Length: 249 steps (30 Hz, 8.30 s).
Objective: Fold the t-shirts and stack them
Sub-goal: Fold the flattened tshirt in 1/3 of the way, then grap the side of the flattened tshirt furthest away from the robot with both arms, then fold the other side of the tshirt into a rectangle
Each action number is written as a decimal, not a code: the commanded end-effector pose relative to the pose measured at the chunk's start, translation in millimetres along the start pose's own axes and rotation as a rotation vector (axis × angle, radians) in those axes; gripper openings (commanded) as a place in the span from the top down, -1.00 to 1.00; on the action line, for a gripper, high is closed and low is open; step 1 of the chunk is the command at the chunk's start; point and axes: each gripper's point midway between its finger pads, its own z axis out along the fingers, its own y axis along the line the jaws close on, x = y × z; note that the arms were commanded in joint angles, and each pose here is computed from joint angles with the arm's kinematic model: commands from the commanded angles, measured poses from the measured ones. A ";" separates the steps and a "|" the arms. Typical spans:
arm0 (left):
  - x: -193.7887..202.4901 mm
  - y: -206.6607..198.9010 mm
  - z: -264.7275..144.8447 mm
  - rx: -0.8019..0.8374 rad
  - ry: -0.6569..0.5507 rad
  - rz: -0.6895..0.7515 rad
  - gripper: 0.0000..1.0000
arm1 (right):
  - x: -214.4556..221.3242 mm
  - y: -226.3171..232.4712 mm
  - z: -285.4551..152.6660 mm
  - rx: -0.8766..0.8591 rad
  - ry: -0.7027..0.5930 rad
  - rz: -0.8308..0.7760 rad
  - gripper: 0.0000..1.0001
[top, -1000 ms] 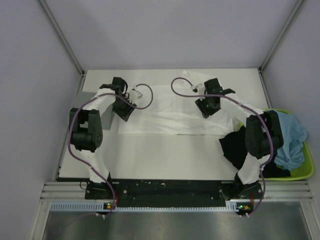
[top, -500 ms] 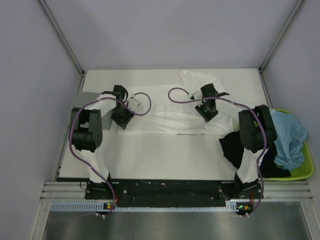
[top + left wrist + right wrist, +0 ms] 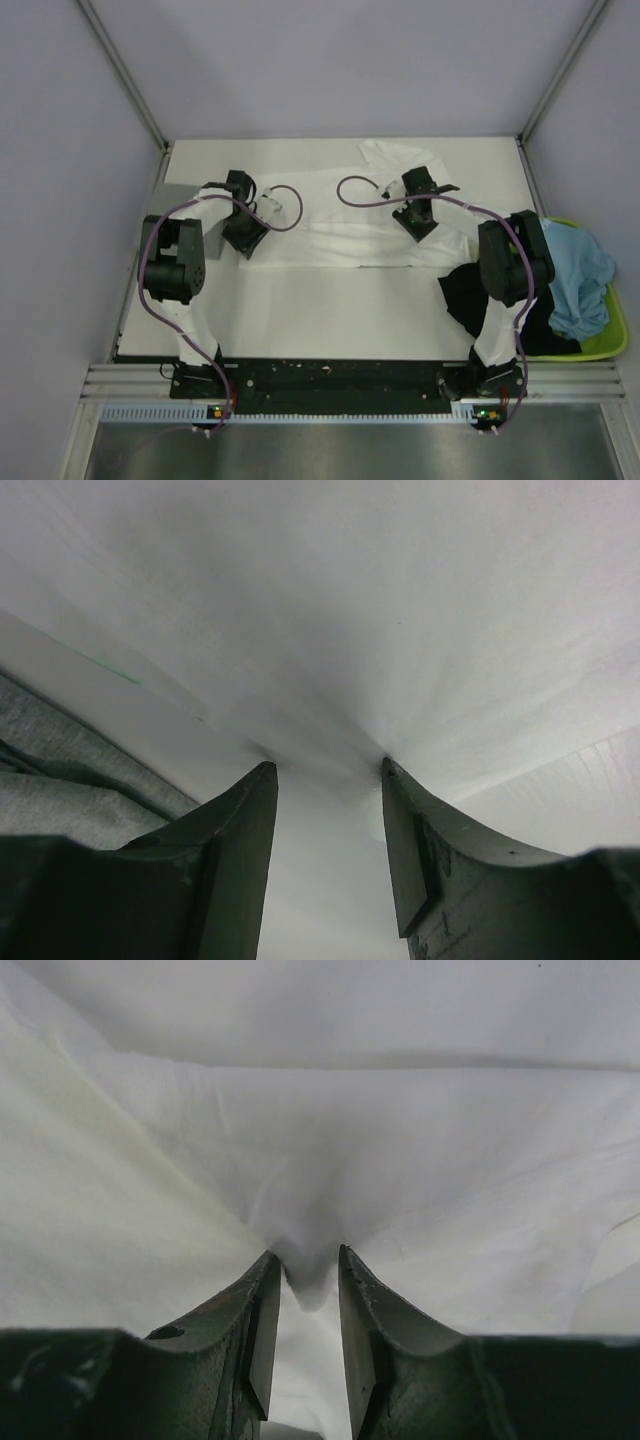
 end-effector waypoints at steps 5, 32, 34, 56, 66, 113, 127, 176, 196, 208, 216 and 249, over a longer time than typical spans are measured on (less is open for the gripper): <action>6.8 3.4 1.3 -0.023 0.011 0.010 -0.02 | -10.2 -8.8 -24.0 0.031 -0.059 -0.032 0.46; 17.1 -0.3 -2.9 -0.038 0.016 0.012 -0.04 | -104.3 -37.2 -7.1 0.196 -0.253 -0.457 1.00; 17.3 -0.6 -3.9 -0.038 0.016 0.010 -0.04 | -114.4 -40.8 -8.2 0.219 -0.276 -0.477 1.00; 22.5 -1.5 -9.3 -0.054 0.017 0.012 -0.12 | -174.9 -32.3 -12.8 0.285 -0.464 -0.515 0.18; -0.9 -17.7 -66.5 -0.009 -0.140 0.174 -0.33 | -149.6 -63.1 -124.1 0.337 -0.499 0.262 -0.42; -28.0 -64.7 -129.9 0.191 -0.263 0.311 -0.48 | -73.9 -92.2 -114.8 0.117 -0.405 0.598 -0.28; -134.6 104.9 -77.8 -0.101 -0.292 0.137 -0.40 | -252.6 -132.2 -49.1 -0.205 -0.709 1.056 -0.01; -118.1 81.2 -55.3 -0.060 -0.292 0.139 1.00 | -274.4 -92.6 -40.4 -0.398 -0.794 1.142 1.00; -30.3 -7.5 -70.5 -0.017 -0.125 0.316 1.00 | -54.6 -99.4 -145.9 -0.254 -0.751 1.125 1.00; 16.3 -58.0 -55.6 0.094 -0.018 0.403 1.00 | -17.8 -77.0 -131.1 -0.243 -0.632 1.156 1.00; 62.4 -84.0 -74.0 0.240 0.131 0.486 -0.13 | -16.9 -74.5 -119.2 -0.260 -0.600 1.152 1.00; -110.5 -149.5 -67.3 0.064 -0.318 0.559 -0.12 | -60.6 -178.1 -46.6 0.075 -0.443 0.951 0.07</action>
